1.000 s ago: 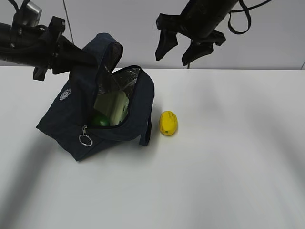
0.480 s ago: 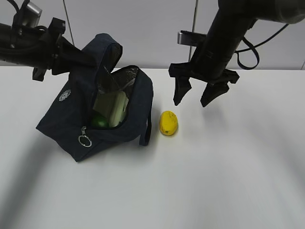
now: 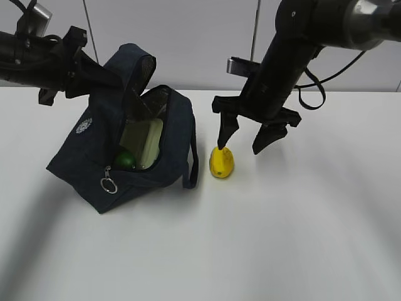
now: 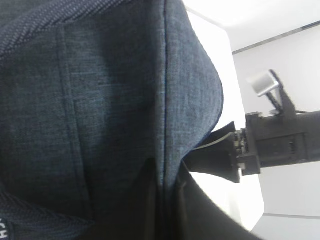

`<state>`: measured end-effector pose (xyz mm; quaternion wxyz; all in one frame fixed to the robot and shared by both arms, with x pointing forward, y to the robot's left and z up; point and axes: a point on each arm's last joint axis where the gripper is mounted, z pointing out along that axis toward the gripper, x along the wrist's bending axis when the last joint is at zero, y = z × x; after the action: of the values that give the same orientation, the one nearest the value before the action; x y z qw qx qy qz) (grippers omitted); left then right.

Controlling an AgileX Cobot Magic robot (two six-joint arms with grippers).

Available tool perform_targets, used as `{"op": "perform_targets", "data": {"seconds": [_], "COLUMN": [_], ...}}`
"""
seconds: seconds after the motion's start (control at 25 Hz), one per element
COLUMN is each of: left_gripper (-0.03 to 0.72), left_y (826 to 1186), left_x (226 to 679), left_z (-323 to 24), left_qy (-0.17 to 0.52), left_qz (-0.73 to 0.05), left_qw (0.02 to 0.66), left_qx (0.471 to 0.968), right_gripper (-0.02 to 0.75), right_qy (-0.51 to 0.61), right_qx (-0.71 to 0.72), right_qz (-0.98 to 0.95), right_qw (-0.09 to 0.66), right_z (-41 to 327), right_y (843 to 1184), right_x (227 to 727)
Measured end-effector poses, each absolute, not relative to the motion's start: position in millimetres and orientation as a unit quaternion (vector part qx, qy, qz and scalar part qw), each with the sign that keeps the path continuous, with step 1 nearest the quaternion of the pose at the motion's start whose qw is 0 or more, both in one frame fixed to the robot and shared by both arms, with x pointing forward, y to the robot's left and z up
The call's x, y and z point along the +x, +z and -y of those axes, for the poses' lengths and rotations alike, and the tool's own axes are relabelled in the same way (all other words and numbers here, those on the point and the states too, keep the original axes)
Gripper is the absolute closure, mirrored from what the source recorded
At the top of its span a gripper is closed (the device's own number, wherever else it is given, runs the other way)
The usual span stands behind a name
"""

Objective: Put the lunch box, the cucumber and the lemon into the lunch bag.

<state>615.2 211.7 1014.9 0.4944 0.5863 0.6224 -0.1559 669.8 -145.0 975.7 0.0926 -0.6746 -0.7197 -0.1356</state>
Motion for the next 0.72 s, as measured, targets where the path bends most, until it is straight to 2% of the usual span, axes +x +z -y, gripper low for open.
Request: {"op": "perform_targets", "data": {"seconds": [0.72], "left_gripper": [0.685], "left_y": [1014.3], "left_x": [614.5], "left_z": [-211.7], "left_qy": [-0.156], "left_qz": [-0.621], "left_qw": [0.491], "left_qx": [0.591], "right_gripper": [0.164], "right_qy": [-0.174], "right_qx": [-0.697], "right_qz": [0.69], "right_qw": [0.082], "right_z": [132.9], "right_y": [927.9], "right_x": [690.2]}}
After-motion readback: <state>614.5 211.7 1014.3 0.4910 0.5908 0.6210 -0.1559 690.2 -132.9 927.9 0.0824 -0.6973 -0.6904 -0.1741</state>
